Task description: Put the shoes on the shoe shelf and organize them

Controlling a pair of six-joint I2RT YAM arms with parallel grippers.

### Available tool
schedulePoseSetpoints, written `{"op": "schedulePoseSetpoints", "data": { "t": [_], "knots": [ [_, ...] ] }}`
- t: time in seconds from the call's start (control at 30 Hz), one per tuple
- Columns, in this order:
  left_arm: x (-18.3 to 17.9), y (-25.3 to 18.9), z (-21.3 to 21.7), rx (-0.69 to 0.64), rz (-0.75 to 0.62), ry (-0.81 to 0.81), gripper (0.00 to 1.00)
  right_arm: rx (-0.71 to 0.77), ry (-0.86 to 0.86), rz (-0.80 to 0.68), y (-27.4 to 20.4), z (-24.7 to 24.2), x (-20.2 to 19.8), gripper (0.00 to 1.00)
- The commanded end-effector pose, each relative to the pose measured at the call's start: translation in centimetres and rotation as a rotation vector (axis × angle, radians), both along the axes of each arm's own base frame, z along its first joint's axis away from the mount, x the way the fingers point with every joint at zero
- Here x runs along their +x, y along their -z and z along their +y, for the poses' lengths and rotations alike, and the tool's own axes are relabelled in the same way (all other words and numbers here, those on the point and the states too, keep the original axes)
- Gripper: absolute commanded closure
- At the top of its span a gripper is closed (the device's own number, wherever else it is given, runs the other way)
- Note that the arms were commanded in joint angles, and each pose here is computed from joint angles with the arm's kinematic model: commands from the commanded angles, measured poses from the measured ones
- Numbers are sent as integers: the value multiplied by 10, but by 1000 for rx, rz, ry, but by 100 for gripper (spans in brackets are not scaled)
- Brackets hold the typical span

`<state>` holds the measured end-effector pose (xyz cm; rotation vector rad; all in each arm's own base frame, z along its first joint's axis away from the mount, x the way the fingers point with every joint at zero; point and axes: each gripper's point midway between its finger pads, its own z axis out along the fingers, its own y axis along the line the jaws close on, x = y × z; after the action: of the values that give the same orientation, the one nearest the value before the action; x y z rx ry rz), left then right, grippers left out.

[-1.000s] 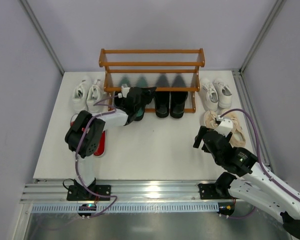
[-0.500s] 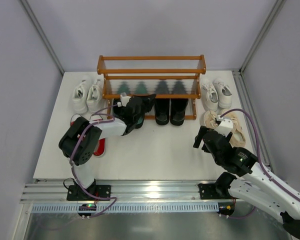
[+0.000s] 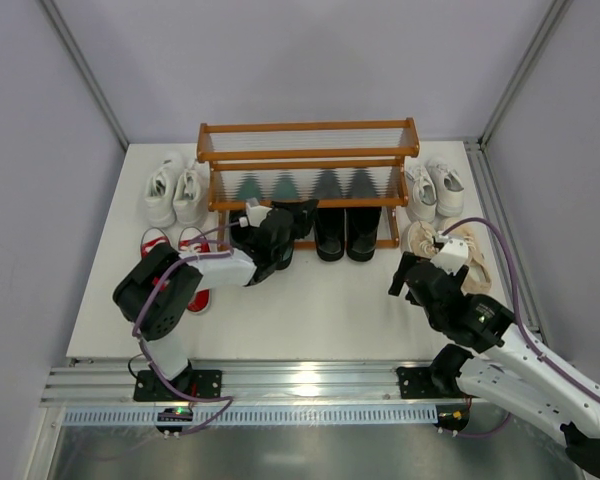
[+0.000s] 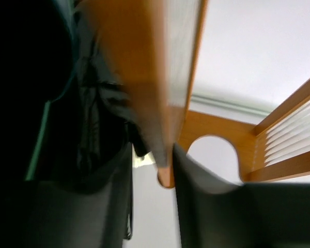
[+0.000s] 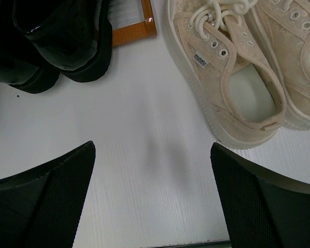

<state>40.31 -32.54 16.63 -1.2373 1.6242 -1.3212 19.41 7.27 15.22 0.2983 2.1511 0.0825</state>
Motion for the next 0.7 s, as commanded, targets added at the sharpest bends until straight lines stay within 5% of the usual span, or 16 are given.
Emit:
{"op": "schedulePoseSetpoints", "data": {
  "t": [0.0, 0.07, 0.27, 0.5, 0.67],
  "knots": [
    [-23, 31, -11, 133, 42, 107, 59, 15, 83, -50, -19, -8, 6, 6],
    [-24, 27, -18, 155, 21, 149, 26, -13, 140, -31, -20, -18, 4, 0],
    [-24, 11, -30, 211, -38, 244, 1, -77, 273, 44, -22, -52, 5, 0],
    [-32, -27, -34, 257, -157, 354, 0, -45, 316, 133, -27, -68, 24, 0],
    [-42, -58, -21, 408, -252, 434, 0, -63, 453, 151, -42, -106, 34, 0]
  ]
}}
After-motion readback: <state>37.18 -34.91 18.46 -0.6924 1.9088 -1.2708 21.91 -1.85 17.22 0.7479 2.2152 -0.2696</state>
